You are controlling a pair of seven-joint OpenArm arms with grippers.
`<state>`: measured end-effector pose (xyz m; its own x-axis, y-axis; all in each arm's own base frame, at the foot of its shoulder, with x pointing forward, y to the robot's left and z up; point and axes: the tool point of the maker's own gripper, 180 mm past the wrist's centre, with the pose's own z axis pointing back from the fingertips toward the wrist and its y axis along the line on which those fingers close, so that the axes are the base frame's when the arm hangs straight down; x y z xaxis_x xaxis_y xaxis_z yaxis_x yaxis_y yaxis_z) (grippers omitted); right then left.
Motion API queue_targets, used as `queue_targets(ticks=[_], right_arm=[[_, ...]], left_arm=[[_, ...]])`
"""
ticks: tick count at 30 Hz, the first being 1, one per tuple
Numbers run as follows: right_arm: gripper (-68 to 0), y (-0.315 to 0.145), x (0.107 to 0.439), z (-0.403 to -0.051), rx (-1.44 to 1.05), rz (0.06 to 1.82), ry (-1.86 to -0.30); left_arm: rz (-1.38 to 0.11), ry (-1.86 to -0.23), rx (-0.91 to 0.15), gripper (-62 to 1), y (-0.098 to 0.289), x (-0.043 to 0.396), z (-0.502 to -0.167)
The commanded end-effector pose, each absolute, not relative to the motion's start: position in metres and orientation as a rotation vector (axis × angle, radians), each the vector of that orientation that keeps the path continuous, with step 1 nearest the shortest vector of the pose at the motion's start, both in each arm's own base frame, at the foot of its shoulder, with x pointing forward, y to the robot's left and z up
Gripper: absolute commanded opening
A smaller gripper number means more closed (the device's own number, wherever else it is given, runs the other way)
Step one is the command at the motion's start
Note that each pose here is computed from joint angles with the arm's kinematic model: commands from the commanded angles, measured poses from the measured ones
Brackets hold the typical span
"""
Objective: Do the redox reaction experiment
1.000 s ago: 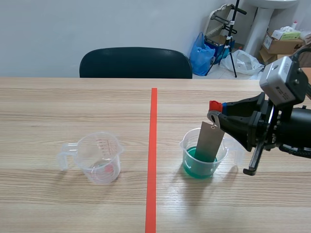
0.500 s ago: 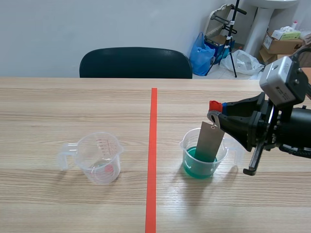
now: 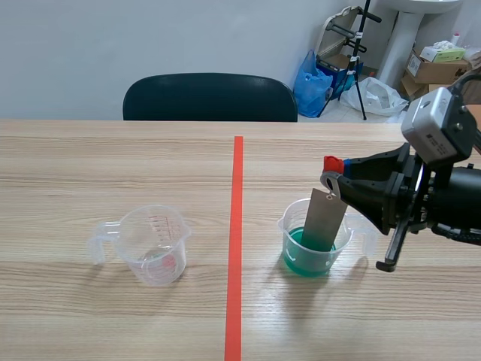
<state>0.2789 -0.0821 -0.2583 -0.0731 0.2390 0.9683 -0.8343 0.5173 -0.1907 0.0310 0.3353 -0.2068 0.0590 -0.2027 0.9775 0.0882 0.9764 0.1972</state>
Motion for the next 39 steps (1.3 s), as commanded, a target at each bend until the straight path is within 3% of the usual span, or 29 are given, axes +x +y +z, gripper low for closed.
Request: queue_targets(ticks=[1,11,39], right_arm=[[-66.9,-0.084,0.282,-0.253,0.56,0.973,-1.378],[-66.9,-0.08,0.278,-0.229,0.573,1.047,-1.41],[-66.9,-0.07,0.281,-0.167,0.56,1.009,-1.375]], left_arm=[[-0.217,-1.528,0.094,1.4,0.335,0.032,-0.2],[-0.217,-1.528,0.094,1.4,0.335,0.032,-0.2],[-0.217,-1.528,0.094,1.4,0.335,0.032,-0.2]])
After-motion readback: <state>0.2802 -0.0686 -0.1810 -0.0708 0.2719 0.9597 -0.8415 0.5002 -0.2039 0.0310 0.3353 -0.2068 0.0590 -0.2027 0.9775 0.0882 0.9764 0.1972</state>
